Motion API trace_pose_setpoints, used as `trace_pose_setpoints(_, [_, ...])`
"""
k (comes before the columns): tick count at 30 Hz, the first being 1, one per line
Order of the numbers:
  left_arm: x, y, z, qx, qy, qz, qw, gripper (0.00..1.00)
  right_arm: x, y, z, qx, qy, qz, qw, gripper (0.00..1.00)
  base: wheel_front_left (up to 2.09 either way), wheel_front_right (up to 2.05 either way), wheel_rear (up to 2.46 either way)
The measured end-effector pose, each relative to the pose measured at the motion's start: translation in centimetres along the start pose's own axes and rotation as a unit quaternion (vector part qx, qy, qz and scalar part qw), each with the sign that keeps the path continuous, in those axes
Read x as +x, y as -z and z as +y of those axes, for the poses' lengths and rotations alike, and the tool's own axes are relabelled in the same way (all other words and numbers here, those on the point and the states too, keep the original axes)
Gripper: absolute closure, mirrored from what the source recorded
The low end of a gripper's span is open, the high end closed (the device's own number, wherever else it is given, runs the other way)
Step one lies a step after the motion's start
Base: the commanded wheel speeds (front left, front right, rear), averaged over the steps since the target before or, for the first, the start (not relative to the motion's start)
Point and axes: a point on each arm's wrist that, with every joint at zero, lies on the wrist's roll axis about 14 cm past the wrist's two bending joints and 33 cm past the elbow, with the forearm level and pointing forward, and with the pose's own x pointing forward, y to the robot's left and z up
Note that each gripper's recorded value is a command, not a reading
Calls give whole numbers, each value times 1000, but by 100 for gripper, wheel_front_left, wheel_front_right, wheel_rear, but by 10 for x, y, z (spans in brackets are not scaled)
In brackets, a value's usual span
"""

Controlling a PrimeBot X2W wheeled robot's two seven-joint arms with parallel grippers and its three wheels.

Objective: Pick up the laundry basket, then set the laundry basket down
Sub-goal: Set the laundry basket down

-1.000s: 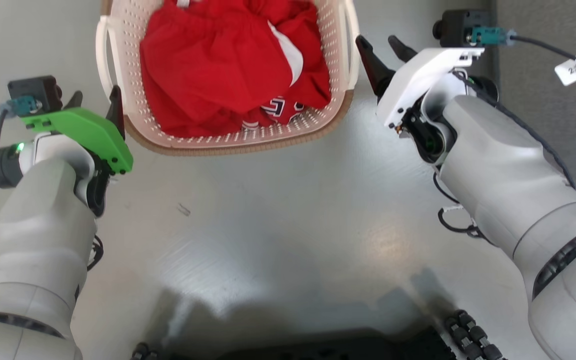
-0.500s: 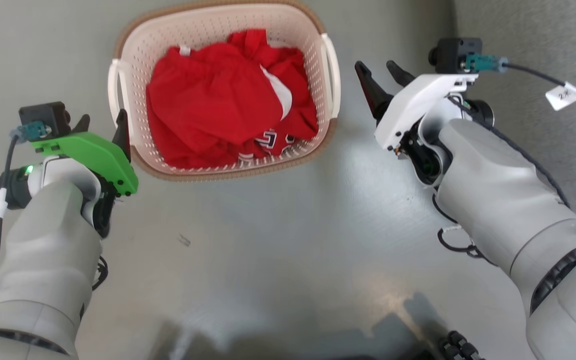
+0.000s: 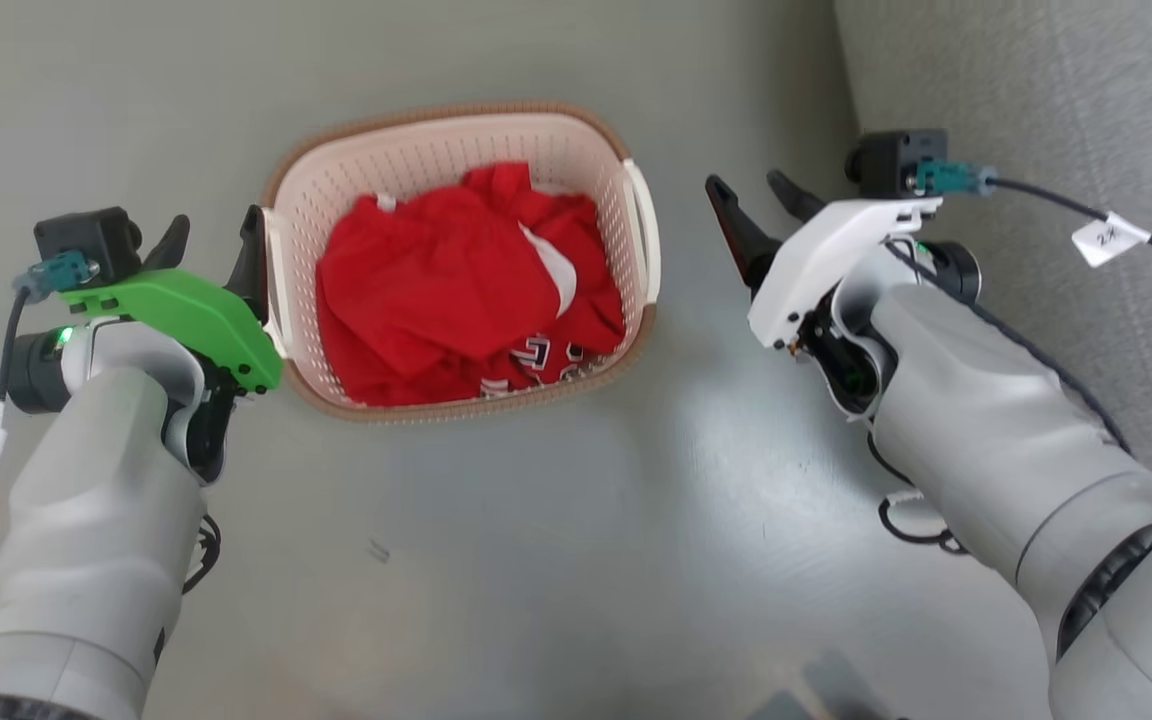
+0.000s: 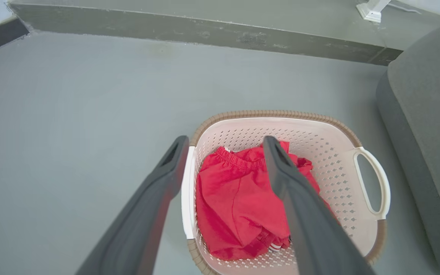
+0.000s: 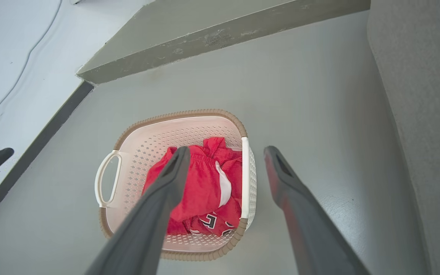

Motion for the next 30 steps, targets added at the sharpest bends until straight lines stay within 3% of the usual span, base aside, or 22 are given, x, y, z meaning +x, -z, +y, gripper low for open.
trace_pose_setpoints(18, [-51,-62,-23,-7,25,-114,993,0,-51,-78,10,-13,-7,-120,993,0,0,0,0])
trace_pose_setpoints(24, [-75,-76,-31,-7,31,-149,988,0,-80,-130,21,-26,-17,-206,978,0,0,0,0])
trace_pose_setpoints(30, [-100,-93,-33,-9,22,-191,981,0,-108,-124,19,-26,-3,-231,973,0,0,0,0])
